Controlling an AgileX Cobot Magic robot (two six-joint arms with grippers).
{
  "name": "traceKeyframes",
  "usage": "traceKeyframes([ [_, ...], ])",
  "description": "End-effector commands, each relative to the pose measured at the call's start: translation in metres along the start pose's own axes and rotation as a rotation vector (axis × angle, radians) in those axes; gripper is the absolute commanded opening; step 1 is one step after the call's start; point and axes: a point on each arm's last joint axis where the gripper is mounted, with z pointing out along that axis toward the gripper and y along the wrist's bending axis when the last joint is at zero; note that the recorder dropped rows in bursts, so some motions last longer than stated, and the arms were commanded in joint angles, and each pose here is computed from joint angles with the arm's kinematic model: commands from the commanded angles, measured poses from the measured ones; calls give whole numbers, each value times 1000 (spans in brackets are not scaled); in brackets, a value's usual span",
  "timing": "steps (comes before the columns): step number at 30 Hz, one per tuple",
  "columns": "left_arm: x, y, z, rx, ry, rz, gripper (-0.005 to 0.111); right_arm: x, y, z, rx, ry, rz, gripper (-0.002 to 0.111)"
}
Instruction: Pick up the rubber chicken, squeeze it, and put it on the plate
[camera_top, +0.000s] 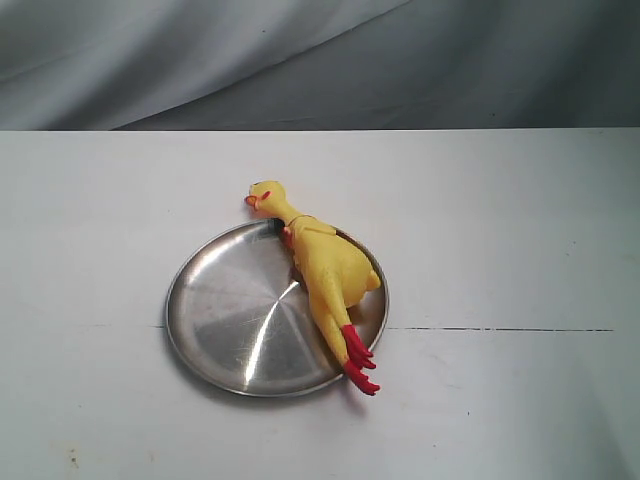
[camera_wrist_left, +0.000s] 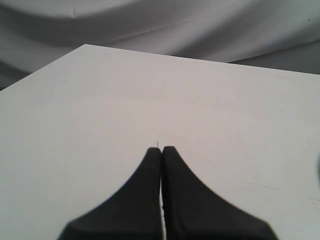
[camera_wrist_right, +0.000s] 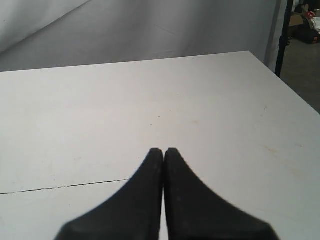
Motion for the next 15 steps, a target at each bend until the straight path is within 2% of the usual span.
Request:
traceKeyframes([
  [1, 0, 0, 0, -1, -17, -5, 0, 1, -1, 0, 11, -2, -21, 0],
  [15, 0, 0, 0, -1, -17, -5, 0, 1, -1, 0, 9, -2, -12, 0],
])
